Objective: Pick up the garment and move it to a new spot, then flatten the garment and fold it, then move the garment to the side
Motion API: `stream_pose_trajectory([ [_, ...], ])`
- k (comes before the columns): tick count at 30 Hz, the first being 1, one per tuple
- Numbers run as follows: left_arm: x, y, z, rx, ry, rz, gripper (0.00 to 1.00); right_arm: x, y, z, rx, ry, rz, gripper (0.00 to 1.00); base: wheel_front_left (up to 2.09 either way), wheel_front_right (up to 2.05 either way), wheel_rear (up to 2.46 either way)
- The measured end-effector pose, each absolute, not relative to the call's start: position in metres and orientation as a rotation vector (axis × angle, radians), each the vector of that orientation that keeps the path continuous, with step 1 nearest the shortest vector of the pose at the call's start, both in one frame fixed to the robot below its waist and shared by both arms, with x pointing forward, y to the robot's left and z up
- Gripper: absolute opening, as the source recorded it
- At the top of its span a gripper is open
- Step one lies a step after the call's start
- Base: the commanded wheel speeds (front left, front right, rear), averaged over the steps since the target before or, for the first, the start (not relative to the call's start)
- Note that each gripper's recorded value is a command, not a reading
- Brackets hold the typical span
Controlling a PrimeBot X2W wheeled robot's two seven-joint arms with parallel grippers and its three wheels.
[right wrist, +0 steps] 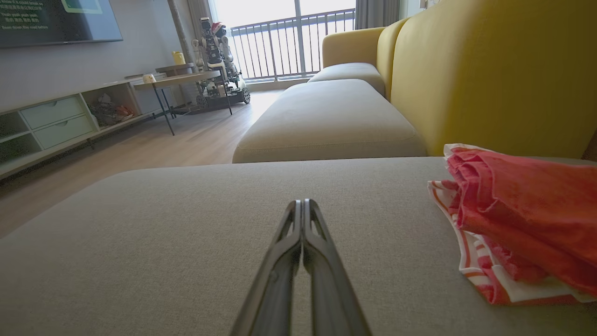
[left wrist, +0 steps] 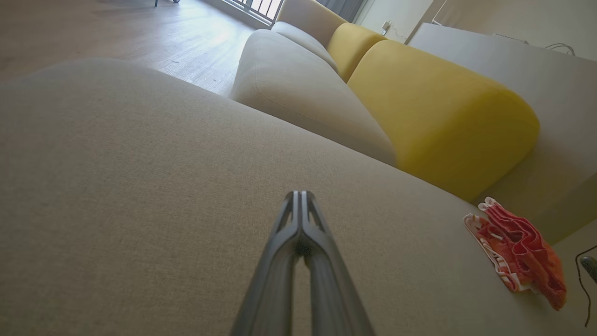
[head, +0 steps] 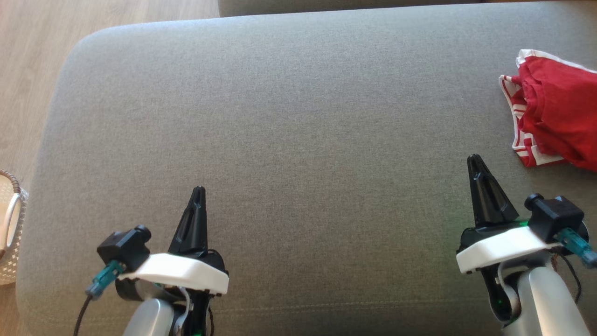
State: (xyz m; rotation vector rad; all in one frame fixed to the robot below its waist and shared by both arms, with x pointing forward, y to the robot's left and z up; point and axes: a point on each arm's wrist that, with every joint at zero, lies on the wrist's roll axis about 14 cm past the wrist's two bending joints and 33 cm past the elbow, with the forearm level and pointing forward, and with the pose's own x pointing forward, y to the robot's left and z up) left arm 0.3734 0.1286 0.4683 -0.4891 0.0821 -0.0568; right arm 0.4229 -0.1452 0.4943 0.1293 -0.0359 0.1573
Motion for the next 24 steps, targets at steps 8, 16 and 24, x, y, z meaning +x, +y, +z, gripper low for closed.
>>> stream_pose_trajectory([
  [8,0.373,0.134,0.465,-0.565,0.101,-0.035,0.00,0.421,-0.153,0.494,0.225,-0.018,0.126,0.00,0.00,0.00,0.00],
  [16,0.373,0.137,0.464,-0.641,0.116,-0.021,0.00,0.420,-0.160,0.494,0.322,-0.008,0.095,0.00,0.00,0.00,0.00],
  [24,0.374,0.143,0.463,-0.715,0.123,-0.002,0.00,0.417,-0.165,0.493,0.421,0.006,0.070,0.00,0.00,0.00,0.00],
])
